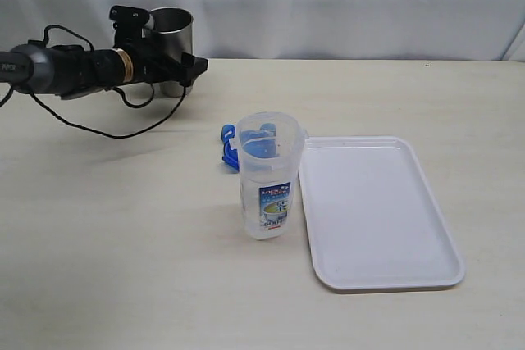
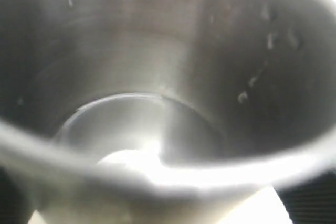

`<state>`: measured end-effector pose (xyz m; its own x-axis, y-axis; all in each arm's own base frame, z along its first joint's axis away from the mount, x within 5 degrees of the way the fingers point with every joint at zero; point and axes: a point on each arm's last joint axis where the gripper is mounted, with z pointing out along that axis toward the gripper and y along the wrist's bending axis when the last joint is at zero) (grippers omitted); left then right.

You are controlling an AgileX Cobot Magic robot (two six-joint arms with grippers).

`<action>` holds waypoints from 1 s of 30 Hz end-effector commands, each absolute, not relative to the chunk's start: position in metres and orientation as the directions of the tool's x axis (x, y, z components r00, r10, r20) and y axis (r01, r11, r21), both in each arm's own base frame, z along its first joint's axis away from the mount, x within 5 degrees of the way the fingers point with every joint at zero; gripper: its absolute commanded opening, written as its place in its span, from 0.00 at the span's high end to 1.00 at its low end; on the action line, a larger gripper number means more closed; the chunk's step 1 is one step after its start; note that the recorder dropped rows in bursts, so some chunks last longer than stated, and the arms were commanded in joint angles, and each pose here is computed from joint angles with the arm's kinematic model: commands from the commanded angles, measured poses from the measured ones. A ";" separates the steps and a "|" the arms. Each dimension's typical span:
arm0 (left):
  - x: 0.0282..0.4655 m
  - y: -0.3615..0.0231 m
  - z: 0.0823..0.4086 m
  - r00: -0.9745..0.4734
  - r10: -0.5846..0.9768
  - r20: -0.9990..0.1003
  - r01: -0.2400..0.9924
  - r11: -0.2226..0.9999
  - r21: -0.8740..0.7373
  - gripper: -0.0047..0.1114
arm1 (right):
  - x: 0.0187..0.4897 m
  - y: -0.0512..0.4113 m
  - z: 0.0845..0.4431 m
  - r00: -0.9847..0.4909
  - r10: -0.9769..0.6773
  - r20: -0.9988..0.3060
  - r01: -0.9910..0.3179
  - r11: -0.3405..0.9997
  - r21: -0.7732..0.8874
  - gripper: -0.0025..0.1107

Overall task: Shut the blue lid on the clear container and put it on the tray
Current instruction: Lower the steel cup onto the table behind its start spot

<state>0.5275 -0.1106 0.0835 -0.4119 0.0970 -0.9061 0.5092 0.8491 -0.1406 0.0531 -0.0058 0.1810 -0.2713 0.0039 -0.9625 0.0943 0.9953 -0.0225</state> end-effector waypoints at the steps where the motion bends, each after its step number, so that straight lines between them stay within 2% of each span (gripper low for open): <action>1: 0.527 -0.111 0.105 -0.410 0.094 -0.907 0.516 0.844 -0.146 0.10 | 0.053 -0.006 0.182 -0.255 0.002 -0.967 0.097 0.995 -0.023 0.94; 18: 0.522 -0.108 0.118 -0.429 0.122 -0.895 0.511 0.850 -0.129 0.10 | 0.053 -0.006 0.182 -0.255 0.002 -0.967 0.097 0.995 -0.023 0.94; 24: 0.518 -0.097 0.125 -0.448 0.165 -0.879 0.431 0.901 -0.051 0.10 | 0.053 -0.006 0.182 -0.255 0.002 -0.967 0.097 0.995 -0.023 0.94; 30: 0.508 -0.102 0.114 -0.461 0.191 -0.867 0.490 0.869 -0.069 0.10 | 0.053 -0.006 0.182 -0.255 0.002 -0.967 0.097 0.995 -0.023 0.94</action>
<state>0.5124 -0.1004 0.1121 -0.4670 0.1811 -0.8655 0.4622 0.8844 -0.0644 0.0531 -0.0058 0.1810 -0.2713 0.0039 -0.9625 0.0943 0.9953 -0.0225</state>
